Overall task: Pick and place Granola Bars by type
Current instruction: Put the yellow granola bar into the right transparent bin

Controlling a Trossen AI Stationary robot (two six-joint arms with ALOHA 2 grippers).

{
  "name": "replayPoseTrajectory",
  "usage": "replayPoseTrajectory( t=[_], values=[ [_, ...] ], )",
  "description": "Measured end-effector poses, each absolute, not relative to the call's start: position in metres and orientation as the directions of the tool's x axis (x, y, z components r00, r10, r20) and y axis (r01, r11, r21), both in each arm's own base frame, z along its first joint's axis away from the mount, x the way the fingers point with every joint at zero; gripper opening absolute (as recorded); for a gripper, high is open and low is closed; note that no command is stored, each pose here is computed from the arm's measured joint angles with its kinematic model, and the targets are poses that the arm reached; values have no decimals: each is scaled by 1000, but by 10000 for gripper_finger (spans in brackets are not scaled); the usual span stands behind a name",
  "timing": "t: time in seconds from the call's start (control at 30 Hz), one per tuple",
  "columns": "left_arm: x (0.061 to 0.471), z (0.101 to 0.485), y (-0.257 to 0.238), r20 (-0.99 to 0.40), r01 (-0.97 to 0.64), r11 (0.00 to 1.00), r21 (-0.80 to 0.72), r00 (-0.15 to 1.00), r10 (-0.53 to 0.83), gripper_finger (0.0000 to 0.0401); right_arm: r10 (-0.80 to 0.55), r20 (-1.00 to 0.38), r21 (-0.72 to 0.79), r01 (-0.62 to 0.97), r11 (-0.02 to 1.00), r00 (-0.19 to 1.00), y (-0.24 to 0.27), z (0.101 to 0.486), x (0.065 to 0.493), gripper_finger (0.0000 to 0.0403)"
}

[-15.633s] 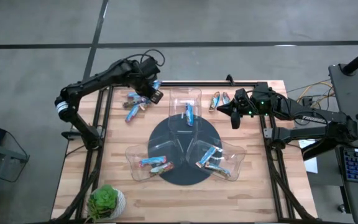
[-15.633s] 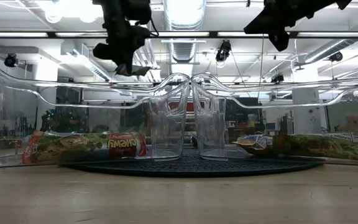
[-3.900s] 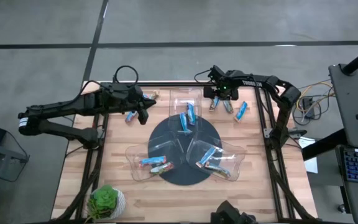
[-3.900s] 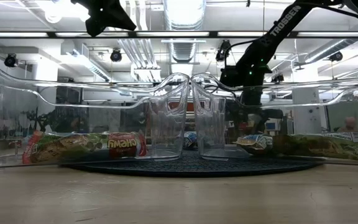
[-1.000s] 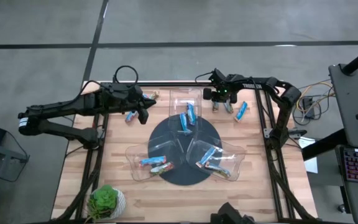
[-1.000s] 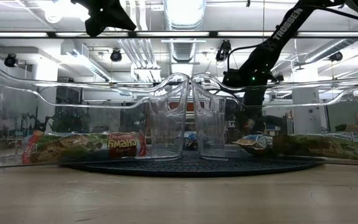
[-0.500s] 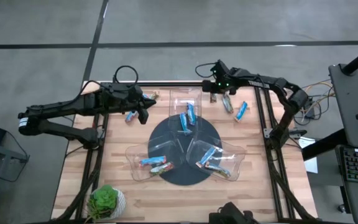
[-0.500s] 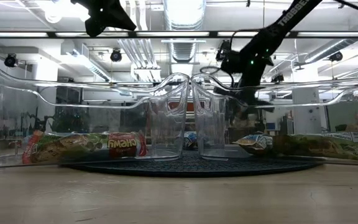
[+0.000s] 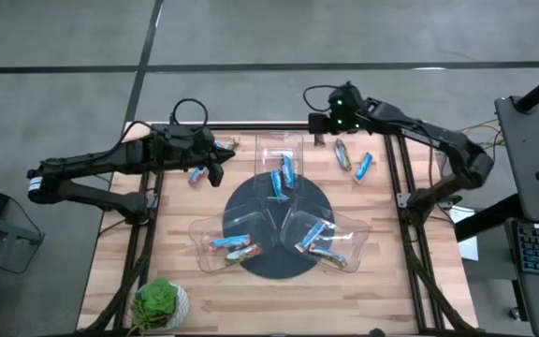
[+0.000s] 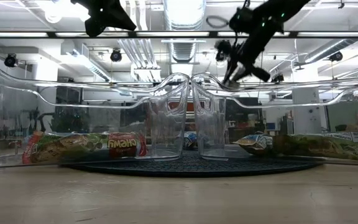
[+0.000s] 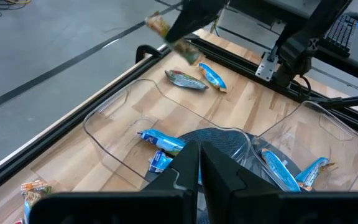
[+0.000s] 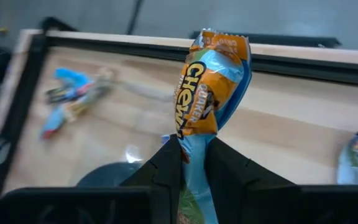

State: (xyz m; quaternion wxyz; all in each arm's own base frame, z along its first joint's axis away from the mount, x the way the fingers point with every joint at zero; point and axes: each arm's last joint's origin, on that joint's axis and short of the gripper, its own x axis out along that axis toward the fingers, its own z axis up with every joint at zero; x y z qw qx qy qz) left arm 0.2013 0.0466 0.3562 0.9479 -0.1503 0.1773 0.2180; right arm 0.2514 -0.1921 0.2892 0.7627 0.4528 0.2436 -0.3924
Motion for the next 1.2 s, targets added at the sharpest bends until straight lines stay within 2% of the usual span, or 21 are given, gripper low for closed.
replayPoseTrajectory(
  t=[0.27, 0.47, 0.8, 1.0, 1.2],
  values=[
    [201, 356, 47, -402, -467, 860, -208, 842, 360, 0, -341, -627, 543, 707, 453, 700, -142, 328, 250, 52],
    [201, 356, 47, -402, -467, 860, -208, 842, 360, 0, -274, -597, 558, 636, 533, 754, -106, 345, 245, 52],
    [201, 356, 47, -402, -467, 860, -208, 842, 360, 0, -90, -654, 549, 554, 626, 751, -47, 347, 245, 52],
    [201, 356, 47, -402, -467, 859, -208, 842, 360, 0, 37, -662, 532, 435, 727, 749, -12, 346, 248, 52],
    [201, 356, 47, -401, -467, 860, -208, 842, 360, 0, 117, -680, 525, 368, 767, 724, 15, 341, 247, 52]
  ],
)
